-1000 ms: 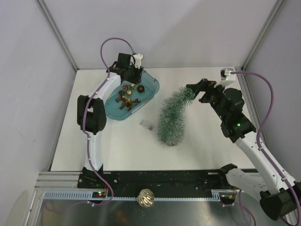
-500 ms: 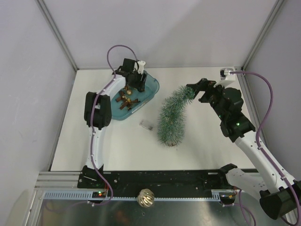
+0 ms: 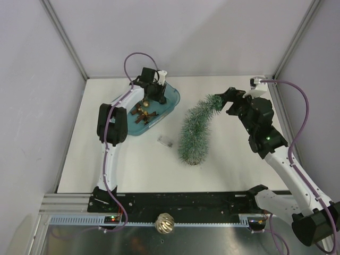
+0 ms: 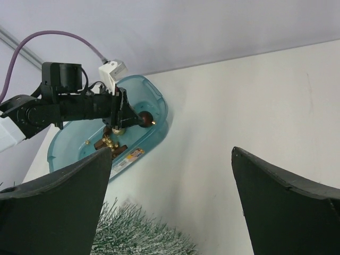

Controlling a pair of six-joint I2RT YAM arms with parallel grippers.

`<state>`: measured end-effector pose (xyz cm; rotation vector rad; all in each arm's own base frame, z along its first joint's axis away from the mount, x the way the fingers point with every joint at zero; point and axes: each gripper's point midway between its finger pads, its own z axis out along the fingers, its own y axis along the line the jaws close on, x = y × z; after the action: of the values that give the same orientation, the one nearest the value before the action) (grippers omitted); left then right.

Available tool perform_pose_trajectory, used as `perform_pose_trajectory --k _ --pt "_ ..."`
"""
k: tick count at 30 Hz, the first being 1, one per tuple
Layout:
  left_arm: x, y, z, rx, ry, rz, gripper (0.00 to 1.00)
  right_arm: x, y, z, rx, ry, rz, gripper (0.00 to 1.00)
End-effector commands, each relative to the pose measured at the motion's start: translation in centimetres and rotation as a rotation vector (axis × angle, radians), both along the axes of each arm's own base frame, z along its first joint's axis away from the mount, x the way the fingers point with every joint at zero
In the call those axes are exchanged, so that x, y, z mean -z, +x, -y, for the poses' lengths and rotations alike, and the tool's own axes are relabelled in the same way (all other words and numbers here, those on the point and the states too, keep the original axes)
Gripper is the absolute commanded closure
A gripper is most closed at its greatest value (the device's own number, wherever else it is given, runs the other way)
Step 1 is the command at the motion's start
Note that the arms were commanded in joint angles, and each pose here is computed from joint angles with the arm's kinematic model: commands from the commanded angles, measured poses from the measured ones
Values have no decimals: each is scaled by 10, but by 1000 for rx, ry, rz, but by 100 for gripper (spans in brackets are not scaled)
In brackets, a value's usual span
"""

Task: Decorate the small christmas tree

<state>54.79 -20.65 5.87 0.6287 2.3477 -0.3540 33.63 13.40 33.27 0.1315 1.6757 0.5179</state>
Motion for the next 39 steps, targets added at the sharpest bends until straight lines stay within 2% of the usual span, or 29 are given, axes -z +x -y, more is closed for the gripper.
perform_pose_trajectory --k 1,6,10,19,29,39 --pt "12 -3 7 23 -17 -23 67 -44 6 -8 -46 54 135 1" --pt "11 -6 8 34 -25 -29 84 -79 1 -27 -168 162 230 1" --pt "6 -9 8 44 -24 -22 93 -101 -8 -34 -247 218 274 1" --pt "-18 -17 5 59 -24 11 95 -122 -29 -27 -311 270 316 1" --pt "-74 -29 3 70 -55 92 97 -129 -33 -14 -346 330 303 1" --pt "-99 -36 5 79 -87 123 98 -143 -45 5 -325 308 350 1"
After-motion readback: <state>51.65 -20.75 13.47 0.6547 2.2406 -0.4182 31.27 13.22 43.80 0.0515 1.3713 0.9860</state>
